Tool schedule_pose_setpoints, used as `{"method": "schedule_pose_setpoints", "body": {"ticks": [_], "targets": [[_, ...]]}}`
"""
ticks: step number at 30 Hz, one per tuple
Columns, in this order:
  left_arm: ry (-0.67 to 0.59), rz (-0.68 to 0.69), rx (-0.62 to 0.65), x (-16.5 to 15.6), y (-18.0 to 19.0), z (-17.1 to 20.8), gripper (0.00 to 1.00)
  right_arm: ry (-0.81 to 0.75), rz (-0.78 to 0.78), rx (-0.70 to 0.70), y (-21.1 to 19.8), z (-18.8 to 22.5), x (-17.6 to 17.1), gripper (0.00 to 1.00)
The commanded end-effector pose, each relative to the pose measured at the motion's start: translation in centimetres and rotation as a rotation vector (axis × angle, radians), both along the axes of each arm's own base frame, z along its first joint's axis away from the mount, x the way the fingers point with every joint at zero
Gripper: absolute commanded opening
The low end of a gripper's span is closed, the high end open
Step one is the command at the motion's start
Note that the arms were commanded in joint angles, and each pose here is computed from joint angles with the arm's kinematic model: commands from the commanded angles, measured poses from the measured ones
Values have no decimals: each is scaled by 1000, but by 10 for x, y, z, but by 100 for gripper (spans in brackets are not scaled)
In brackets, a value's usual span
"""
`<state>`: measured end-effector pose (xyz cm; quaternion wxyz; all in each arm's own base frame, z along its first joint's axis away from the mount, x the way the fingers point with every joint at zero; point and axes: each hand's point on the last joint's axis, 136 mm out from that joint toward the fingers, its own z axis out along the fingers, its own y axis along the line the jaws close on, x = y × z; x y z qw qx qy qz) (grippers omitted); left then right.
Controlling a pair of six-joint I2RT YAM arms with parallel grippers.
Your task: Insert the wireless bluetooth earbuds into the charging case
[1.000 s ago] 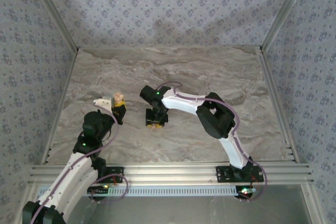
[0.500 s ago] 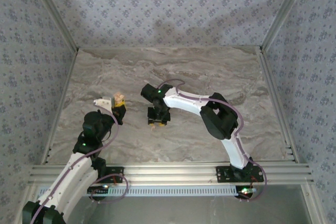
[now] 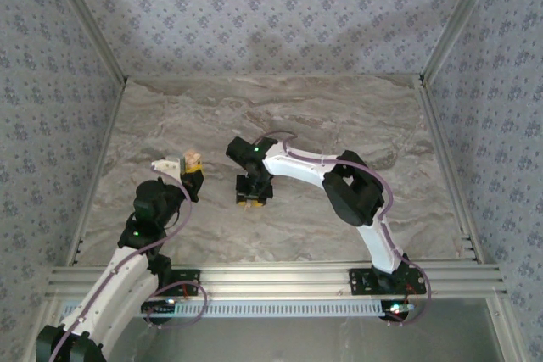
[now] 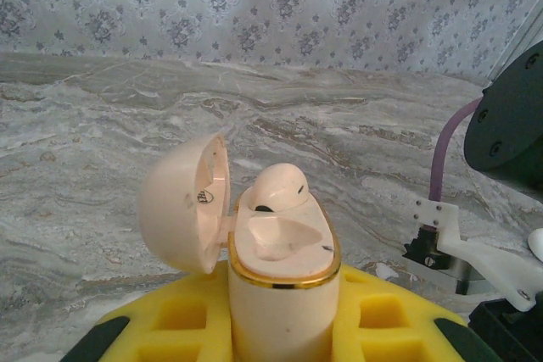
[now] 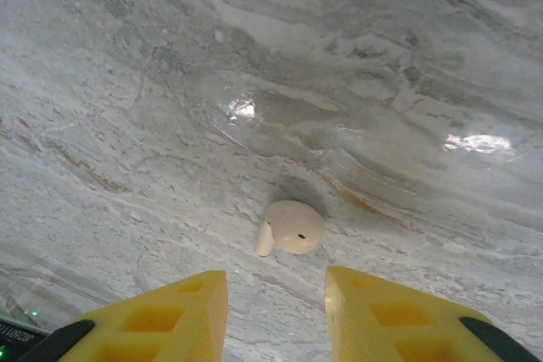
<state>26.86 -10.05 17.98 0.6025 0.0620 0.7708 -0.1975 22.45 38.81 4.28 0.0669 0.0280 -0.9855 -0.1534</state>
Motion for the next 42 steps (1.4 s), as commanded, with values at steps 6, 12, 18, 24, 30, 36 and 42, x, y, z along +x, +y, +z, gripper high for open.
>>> {"method": "schedule_pose_setpoints", "body": {"ticks": [6,12,18,24,30,36,42], "targets": [[-37,-1,7,-1,2,8,14,54,-10,-17,2,-16,-7,37],[-39,1,7,-1,2,8,14,51,-9,-33,0,-19,-6,37],[-38,0,8,-1,2,8,14,25,-16,-51,-3,-24,2,34],[-37,2,10,-1,2,7,14,10,-22,-44,-2,-25,9,34],[-37,2,10,-2,2,7,15,2,-23,-55,-5,-29,12,31],[-35,0,13,-2,2,7,15,-3,-22,-73,-8,-35,16,29],[-28,-6,18,-2,1,5,15,-34,-11,-99,-15,-33,19,25]]}}
